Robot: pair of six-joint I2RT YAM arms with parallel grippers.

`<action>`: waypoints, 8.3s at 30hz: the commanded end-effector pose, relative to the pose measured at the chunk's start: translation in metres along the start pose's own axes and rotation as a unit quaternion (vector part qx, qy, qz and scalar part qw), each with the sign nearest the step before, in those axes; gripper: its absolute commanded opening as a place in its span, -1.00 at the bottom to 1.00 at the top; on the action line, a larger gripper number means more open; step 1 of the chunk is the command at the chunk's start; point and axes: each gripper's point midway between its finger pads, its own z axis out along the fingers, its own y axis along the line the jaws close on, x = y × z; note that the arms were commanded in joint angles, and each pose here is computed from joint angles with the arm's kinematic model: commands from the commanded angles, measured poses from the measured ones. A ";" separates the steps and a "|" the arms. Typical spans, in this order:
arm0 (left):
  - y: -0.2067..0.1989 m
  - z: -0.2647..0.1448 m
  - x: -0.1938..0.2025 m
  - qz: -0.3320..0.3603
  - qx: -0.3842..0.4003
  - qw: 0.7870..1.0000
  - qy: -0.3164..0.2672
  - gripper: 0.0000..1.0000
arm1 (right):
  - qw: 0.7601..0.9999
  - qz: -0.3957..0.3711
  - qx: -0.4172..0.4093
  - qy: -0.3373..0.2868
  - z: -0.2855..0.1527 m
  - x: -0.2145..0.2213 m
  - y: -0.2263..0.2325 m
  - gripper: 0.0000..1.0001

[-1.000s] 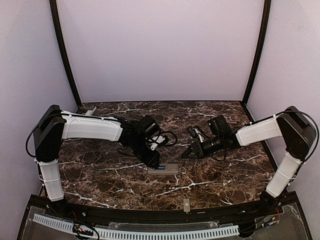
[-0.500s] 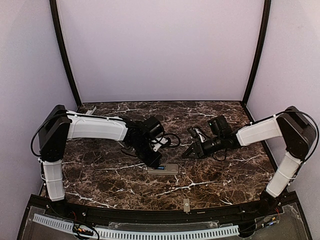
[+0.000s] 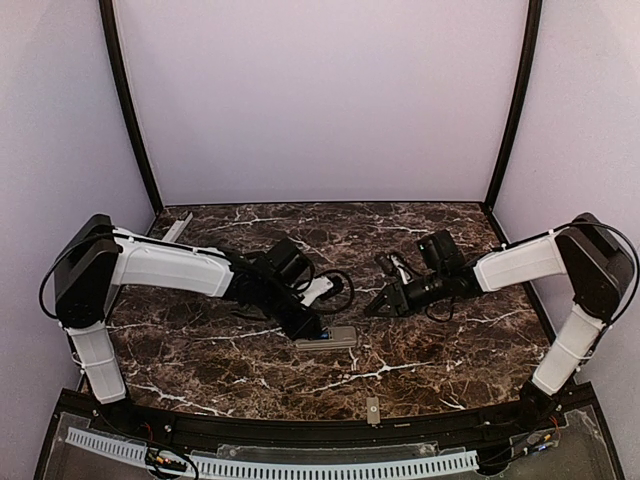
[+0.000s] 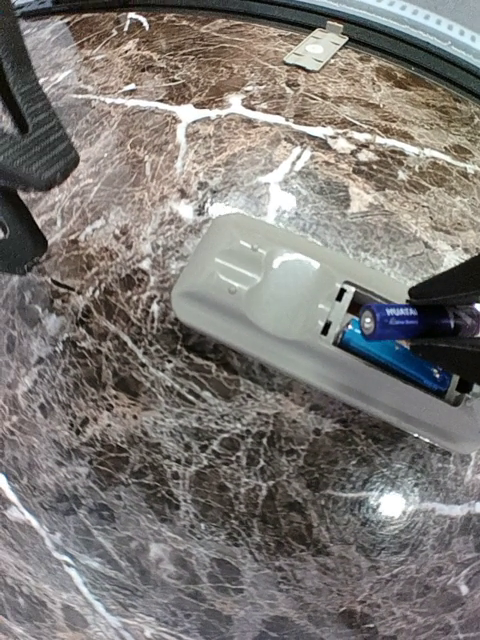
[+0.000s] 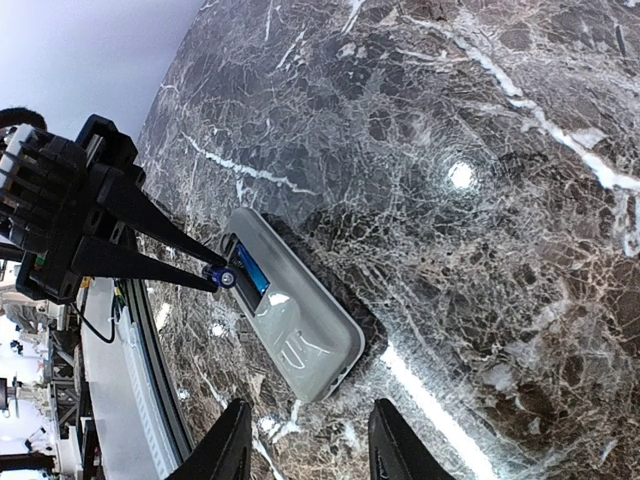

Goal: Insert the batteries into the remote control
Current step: Pick up the battery from the battery compartment, then place the battery in the battery compartment, then adjust the remote control without the battery cover at the center of the board, then adjust the battery in the battery compartment, then pick up the battery from the battery compartment.

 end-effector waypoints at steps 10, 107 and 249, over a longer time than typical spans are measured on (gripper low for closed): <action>-0.010 -0.009 -0.008 0.151 0.022 0.985 -0.087 -0.97 | 1.000 -0.014 -0.011 -0.003 -0.005 -0.001 0.006 -0.24; 0.016 -0.021 0.024 0.254 0.019 0.963 -0.083 0.67 | 0.998 0.016 -0.038 0.053 0.015 0.030 0.057 -0.42; -0.024 -0.010 0.018 0.276 0.001 0.960 -0.046 -0.32 | 0.993 -0.030 0.103 0.043 0.022 0.001 0.044 -0.66</action>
